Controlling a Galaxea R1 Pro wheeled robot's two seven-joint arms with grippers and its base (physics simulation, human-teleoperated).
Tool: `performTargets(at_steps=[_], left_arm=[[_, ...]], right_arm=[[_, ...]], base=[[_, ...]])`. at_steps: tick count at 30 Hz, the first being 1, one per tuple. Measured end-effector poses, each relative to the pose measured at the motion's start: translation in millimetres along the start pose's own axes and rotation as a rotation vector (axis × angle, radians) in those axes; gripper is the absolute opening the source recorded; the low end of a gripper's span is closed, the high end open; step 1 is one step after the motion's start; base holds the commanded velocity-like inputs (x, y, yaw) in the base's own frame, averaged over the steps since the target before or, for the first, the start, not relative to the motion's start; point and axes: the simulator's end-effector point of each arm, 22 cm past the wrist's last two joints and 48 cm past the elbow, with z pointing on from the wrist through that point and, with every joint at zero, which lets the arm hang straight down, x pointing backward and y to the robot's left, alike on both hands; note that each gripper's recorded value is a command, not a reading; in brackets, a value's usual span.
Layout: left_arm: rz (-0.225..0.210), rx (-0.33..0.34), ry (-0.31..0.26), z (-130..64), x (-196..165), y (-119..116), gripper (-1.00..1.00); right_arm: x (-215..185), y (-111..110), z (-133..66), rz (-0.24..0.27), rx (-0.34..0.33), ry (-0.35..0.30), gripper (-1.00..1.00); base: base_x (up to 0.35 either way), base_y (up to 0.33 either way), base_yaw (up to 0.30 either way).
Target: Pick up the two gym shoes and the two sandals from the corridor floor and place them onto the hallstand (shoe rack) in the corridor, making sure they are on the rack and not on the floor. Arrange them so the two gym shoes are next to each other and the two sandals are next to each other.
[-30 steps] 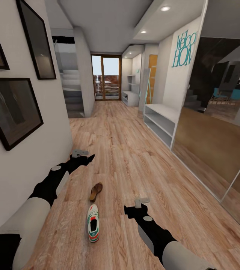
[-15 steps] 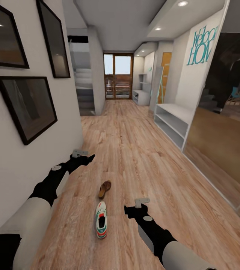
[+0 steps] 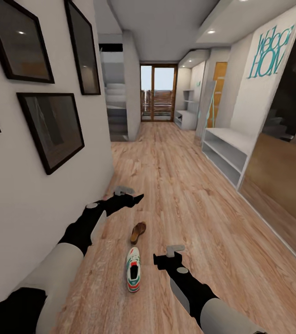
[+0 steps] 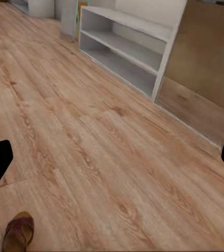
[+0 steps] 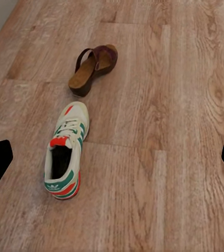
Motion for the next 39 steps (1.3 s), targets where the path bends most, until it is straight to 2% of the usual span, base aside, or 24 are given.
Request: performTargets(at_steps=[4,5,6,11,12,13,25,32,39], left_arm=[[-0.019,0.041,-0.003,11.0,-4,-28,1.00],[-0.034,0.084,-0.002,21.0,-8,-59,1.00],[-0.039,0.093,0.005,22.5,-9,-64,1.00],[-0.037,0.102,0.008,19.8,-29,-69,1.00],[-0.032,0.103,0.000,18.9,-35,-70,1.00],[-0.015,0.105,-0.038,14.5,-57,-72,1.00],[-0.011,0.107,-0.048,11.3,-58,-74,1.00],[0.015,0.109,-0.097,5.2,-82,-78,1.00],[0.000,0.111,-0.060,5.2,-77,-79,1.00]], right_arm=[[-1,0,0.0,0.001,0.000,-0.007,1.00],[-2,0,0.0,0.002,0.001,-0.008,1.00],[-2,0,0.0,0.001,0.000,-0.008,1.00],[-2,0,0.0,0.001,0.000,-0.008,1.00],[-2,0,0.0,0.001,0.000,-0.009,1.00],[-3,0,-0.1,0.001,0.001,-0.014,1.00],[-3,-1,0.0,0.002,0.003,-0.013,1.00],[-2,-1,0.1,0.001,0.004,-0.012,1.00],[-2,-1,0.1,0.000,0.004,-0.011,1.00]], base=[[0.000,0.000,0.004],[0.000,0.000,0.000],[0.000,0.000,0.000],[0.000,0.000,0.000],[0.000,0.000,0.000],[0.000,0.000,0.000],[0.000,0.000,0.035],[0.000,0.000,0.245],[0.000,0.000,0.275]])
